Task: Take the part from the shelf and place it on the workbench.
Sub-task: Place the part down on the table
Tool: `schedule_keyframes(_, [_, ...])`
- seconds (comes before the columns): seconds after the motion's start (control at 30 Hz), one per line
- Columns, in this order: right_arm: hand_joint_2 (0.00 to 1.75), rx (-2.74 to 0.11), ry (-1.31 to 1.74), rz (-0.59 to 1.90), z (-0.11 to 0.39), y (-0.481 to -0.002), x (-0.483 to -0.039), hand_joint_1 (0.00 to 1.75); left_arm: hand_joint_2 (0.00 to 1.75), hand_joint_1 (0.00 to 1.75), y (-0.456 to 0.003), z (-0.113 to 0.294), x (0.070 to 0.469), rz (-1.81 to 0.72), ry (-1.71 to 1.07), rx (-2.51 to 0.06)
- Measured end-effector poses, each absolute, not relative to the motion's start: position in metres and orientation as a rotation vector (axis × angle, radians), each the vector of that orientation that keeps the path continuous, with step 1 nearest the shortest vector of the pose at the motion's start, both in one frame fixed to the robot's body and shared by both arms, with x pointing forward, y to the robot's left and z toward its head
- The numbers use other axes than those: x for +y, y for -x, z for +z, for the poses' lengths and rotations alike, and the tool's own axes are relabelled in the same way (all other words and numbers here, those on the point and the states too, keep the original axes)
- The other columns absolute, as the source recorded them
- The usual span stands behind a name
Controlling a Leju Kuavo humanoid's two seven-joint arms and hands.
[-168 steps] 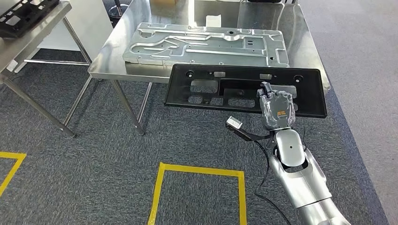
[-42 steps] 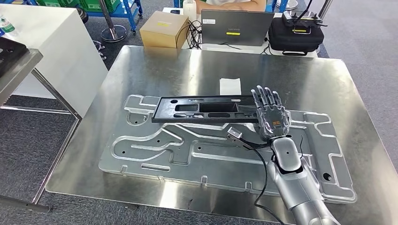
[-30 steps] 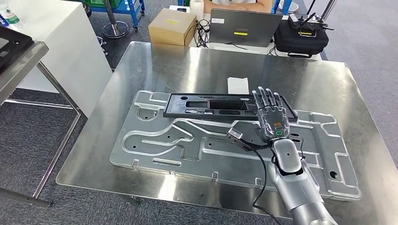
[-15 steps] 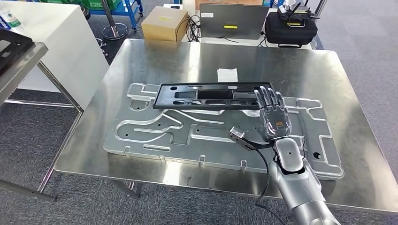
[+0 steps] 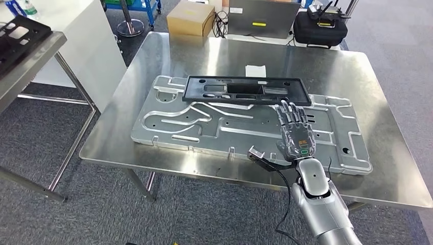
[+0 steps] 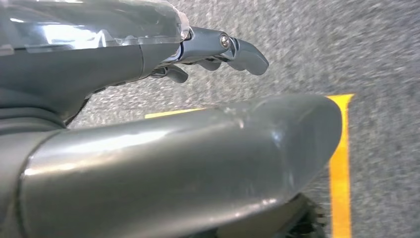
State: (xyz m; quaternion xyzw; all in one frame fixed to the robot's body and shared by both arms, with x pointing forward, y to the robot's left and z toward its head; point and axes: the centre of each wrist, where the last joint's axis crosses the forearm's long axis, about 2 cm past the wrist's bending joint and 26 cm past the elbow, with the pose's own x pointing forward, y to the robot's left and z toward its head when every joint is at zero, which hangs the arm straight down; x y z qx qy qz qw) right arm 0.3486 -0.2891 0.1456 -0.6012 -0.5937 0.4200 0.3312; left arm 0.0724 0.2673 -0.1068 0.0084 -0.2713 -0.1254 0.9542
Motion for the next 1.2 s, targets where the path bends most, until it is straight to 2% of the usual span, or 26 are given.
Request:
schedule_keyframes(0.93, [1.75,-1.622,1.61,0.961,0.117,-0.268,-0.282,0.0,0.0,0.0,-0.062,-0.108,0.265,-0.214,-0.018,-0.542])
schedule_keyframes(1.2, [1.75,-1.686,1.423,0.851,0.093,-0.209,-0.266,0.0,0.0,0.0,-0.057,-0.109,0.262,-0.16,-0.038,-0.534])
